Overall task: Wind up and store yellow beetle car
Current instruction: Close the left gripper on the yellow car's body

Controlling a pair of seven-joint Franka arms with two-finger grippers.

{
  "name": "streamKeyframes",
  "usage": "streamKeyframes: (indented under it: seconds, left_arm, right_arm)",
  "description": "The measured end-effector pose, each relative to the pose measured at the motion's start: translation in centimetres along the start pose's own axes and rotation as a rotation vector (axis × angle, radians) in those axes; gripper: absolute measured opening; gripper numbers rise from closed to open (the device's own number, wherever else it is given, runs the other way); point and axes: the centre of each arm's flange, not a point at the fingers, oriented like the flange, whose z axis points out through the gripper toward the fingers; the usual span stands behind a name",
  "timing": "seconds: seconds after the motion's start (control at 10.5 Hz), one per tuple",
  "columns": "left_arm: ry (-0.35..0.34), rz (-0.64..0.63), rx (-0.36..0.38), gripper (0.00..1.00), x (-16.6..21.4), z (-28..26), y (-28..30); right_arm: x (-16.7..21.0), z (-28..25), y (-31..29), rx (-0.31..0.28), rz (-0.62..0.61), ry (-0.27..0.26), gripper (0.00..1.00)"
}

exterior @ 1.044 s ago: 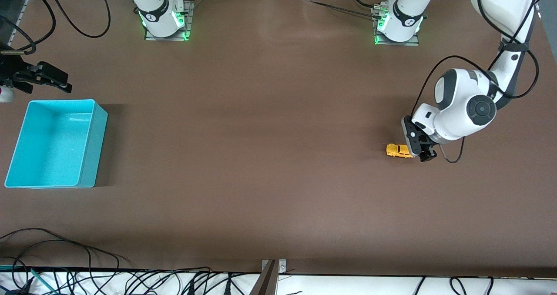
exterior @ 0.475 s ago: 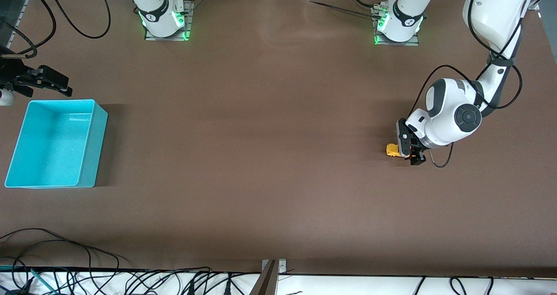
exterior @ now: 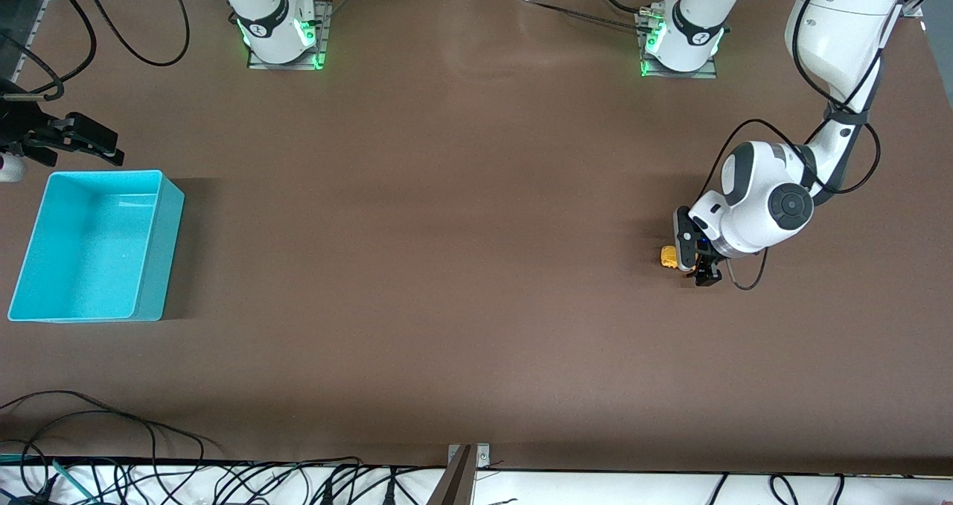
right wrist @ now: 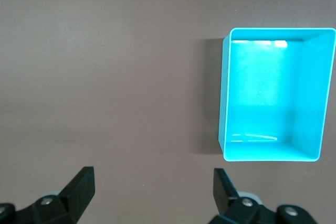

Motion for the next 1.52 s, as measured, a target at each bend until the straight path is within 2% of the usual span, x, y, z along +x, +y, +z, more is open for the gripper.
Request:
streamKeyframes:
  seconds: [0.09,0.38,0.47,1.23,1.52]
  left_arm:
    - [0.0,0.0,0.0,0.88,0.0,0.3,0.0]
    - [0.001,0.005,0.009,0.49,0.0,0.1,-0.2]
    - [0.002,0.005,0.013,0.46,0.0,0.0,-0.4]
    - [0.0,-0.003,0.009,0.46,-0.5,0.1,-0.4]
    - [0.0,-0.007,0.01,0.46,-2.3,0.1,-0.5]
  right_arm:
    - [0.0,0.0,0.0,0.0,0.0,0.0,1.0]
    - [0.0,0.0,0.0,0.0,0.0,0.0,1.0]
    - [0.0,0.0,0.0,0.0,0.0,0.0,1.0]
    - [0.0,0.0,0.0,0.0,0.001,0.0,1.0]
    - [0.0,0.0,0.1,0.0,0.002,0.001,1.0]
